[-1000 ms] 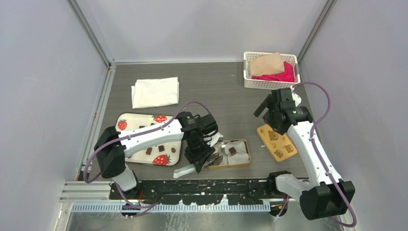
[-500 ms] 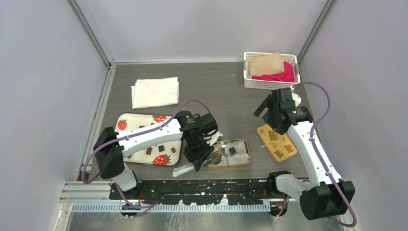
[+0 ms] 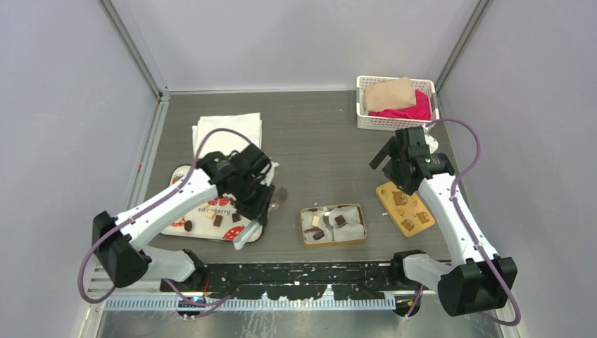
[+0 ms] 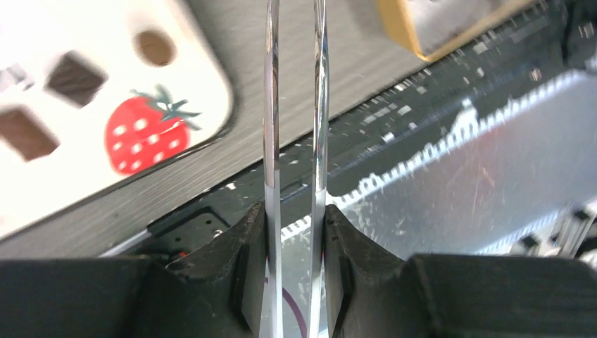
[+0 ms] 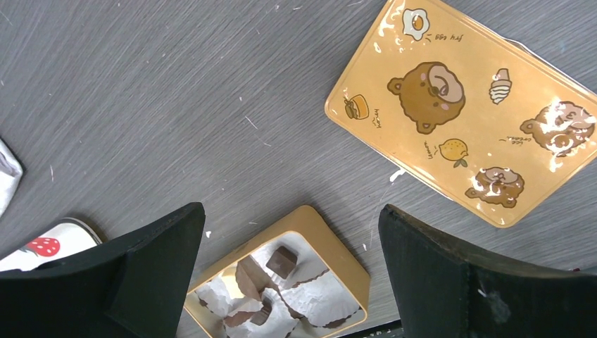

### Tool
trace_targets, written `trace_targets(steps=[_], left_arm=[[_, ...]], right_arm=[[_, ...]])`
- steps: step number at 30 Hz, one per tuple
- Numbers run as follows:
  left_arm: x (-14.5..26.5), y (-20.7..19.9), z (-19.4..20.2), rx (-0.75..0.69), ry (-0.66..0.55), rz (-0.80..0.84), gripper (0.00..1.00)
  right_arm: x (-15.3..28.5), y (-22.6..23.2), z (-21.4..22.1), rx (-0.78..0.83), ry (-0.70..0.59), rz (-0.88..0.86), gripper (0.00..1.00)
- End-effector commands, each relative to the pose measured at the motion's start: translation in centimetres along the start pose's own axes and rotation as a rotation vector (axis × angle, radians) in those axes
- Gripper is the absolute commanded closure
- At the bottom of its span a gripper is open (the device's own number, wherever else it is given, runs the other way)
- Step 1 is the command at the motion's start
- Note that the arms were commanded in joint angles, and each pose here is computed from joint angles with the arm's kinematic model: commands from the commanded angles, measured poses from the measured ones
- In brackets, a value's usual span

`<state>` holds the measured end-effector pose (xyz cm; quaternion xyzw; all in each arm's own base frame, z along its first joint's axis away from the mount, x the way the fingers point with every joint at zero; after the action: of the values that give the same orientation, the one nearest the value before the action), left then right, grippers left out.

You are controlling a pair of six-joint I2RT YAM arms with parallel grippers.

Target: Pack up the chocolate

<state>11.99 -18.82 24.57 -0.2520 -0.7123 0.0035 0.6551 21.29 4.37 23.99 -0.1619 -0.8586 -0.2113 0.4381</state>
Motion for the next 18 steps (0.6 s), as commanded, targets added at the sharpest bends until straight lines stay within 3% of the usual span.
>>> trace_targets(steps=[1, 5, 12, 18], left_arm=[[1.3, 3.5, 0.8, 0.247, -0.109, -0.118, 1.00], [1.5, 6.0, 2.0, 0.427, -0.131, -0.260, 1.00], [1.1, 8.6, 4.0, 0.588, -0.065, -0.497, 1.00], [1.1, 8.7, 5.8, 0.670, -0.045, -0.505, 0.92]], right_arm=[[-0.5, 0.9, -0.8, -0.021, -0.022, -0.038, 0.01], [-0.6, 1.2, -1.4, -0.014, -0.037, -0.044, 0.01], [-1.1, 1.4, -1.3, -0.012, -0.022, -0.049, 0.01], [-1.3, 1.5, -1.2, -0.011, -0.015, -0.053, 0.01]])
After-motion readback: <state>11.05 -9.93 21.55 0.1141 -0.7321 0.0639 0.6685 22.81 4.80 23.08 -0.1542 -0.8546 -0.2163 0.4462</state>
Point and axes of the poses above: each gripper's point midway between its finger pads, its own x axis back along the fingers, its own y axis along the line the jaws close on, z = x × y, the point moved 9 cm from there along x, back along the fingers, and after that the axes turned 8 degrees about x, right-handed, at the moved point
